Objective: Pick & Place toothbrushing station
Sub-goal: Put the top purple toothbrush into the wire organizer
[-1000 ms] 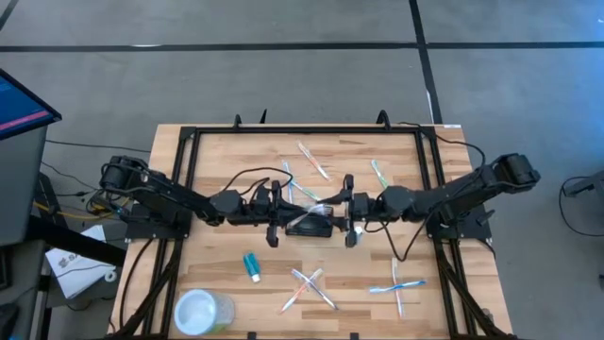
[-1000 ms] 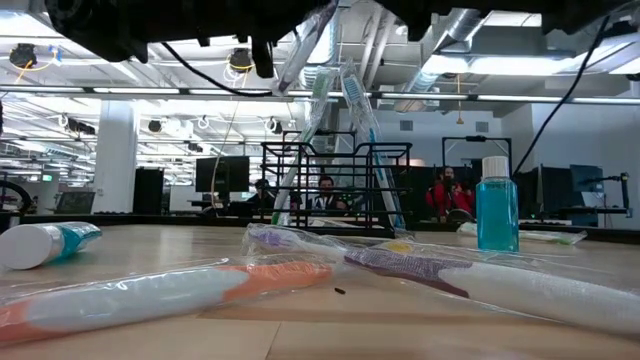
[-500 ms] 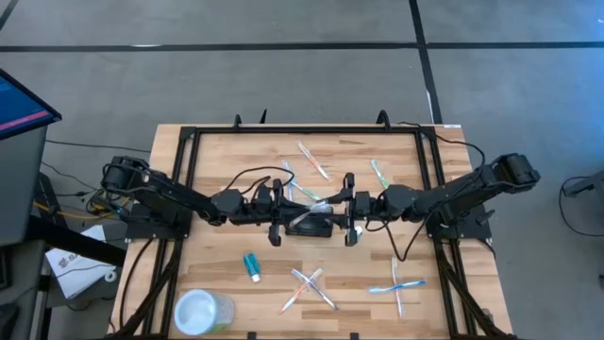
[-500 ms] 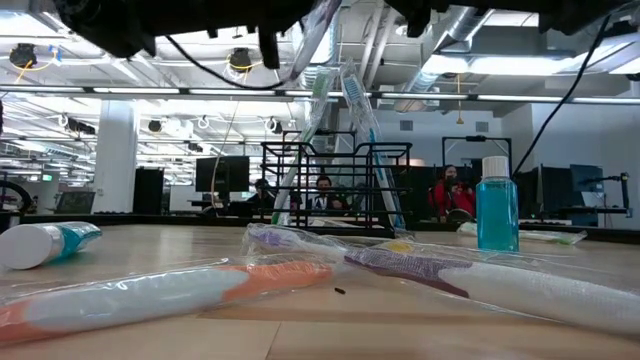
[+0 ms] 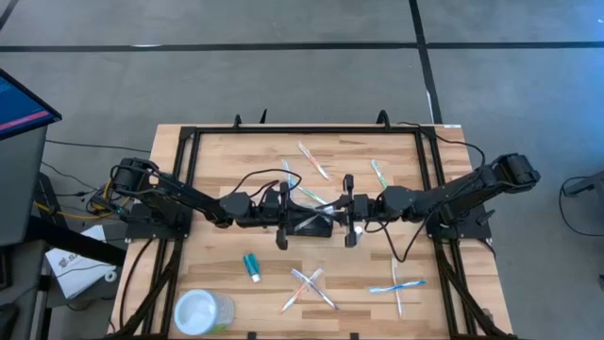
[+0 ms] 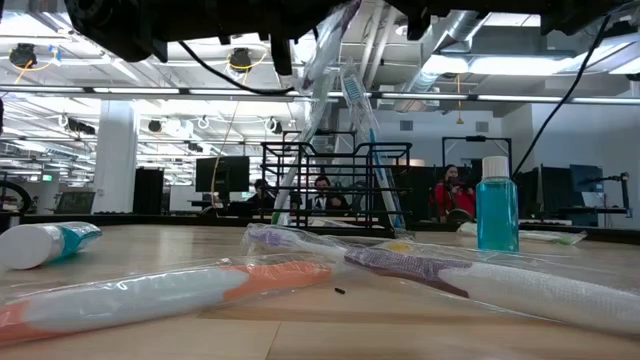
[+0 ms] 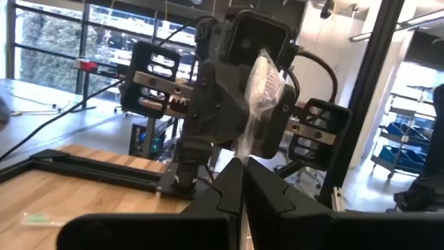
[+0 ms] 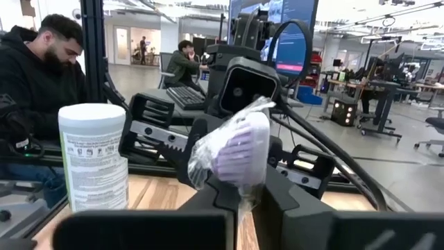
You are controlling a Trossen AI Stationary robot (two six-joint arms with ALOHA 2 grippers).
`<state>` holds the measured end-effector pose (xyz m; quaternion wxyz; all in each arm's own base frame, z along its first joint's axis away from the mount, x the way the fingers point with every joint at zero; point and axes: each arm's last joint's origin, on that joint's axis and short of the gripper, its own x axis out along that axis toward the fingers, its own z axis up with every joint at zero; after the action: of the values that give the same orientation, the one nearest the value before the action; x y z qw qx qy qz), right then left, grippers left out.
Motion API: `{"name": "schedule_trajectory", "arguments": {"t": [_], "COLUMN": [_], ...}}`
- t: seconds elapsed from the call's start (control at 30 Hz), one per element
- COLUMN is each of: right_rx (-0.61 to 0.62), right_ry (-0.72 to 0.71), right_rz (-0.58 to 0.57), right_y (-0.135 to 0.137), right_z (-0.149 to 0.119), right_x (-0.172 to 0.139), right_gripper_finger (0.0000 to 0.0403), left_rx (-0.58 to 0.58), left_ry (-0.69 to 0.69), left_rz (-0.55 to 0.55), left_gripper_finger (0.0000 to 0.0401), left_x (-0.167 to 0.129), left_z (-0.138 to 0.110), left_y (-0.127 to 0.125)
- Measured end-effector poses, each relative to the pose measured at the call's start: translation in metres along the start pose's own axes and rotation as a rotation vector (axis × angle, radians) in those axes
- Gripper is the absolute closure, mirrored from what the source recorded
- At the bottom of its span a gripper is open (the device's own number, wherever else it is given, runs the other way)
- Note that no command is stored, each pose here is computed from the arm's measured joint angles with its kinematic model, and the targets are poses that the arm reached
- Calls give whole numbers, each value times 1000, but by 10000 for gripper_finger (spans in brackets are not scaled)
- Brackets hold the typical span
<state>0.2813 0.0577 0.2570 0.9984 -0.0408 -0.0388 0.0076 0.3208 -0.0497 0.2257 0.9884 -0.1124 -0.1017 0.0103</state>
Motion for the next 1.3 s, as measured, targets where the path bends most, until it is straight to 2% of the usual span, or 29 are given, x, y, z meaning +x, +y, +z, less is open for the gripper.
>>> {"name": "schedule_trajectory", "arguments": {"t": [0.27,0.67,1.07,1.3], "right_rx": [21,75,98,83], "right_ry": [32,140,245,272], "right_rz": [3,2,-17,-79], "right_y": [0,-8,-10,-12], "right_z": [0,17,13,10], "right_x": [-2,-28,-36,-37], "right_gripper_finger": [394,398,398,398], "left_rx": [50,70,72,73], "left_ry": [38,46,58,76], "left_rz": [8,13,13,13], "left_gripper_finger": [394,340,342,345], "left_x": [0,-1,-1,-1], "left_z": [-3,-2,-3,-5], "left_y": [1,1,1,1]}}
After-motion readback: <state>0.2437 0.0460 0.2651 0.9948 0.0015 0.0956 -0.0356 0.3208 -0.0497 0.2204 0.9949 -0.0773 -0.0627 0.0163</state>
